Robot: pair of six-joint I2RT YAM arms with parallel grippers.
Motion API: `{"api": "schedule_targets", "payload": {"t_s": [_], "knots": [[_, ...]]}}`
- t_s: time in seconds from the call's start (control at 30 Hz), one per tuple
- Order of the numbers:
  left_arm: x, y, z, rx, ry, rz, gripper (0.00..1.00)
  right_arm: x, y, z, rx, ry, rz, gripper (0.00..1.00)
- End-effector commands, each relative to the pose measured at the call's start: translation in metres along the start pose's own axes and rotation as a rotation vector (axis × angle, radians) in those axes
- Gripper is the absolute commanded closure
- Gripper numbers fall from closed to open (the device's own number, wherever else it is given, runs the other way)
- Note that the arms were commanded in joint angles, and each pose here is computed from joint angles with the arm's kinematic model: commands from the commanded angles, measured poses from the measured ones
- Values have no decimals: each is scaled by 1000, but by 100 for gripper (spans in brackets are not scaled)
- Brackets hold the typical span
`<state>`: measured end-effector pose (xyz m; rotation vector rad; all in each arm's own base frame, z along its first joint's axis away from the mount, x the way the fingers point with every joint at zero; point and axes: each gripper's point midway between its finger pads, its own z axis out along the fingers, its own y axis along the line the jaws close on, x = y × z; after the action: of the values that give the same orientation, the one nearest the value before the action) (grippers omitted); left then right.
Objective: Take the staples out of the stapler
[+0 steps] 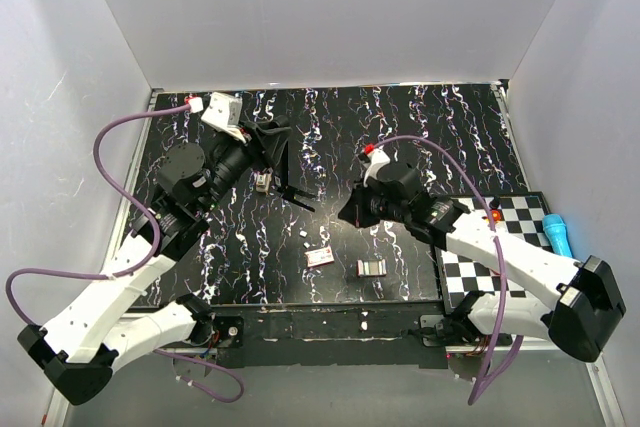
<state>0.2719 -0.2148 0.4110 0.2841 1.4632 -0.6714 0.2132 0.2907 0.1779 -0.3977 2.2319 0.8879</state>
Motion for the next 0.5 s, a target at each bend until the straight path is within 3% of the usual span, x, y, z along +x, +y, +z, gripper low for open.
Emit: {"api": "schedule_targets", "payload": {"t_s": [0.0, 0.27, 0.47], "knots": [[-32, -9, -8, 31, -112, -60, 100, 18, 35, -6, -160, 57, 32, 99], [-42, -21, -17, 87, -147, -150, 100, 23, 84, -1, -300, 53, 97, 99], [-35, -25, -28, 113, -131, -195, 100, 14, 81, 9, -225, -19, 127, 99]]}}
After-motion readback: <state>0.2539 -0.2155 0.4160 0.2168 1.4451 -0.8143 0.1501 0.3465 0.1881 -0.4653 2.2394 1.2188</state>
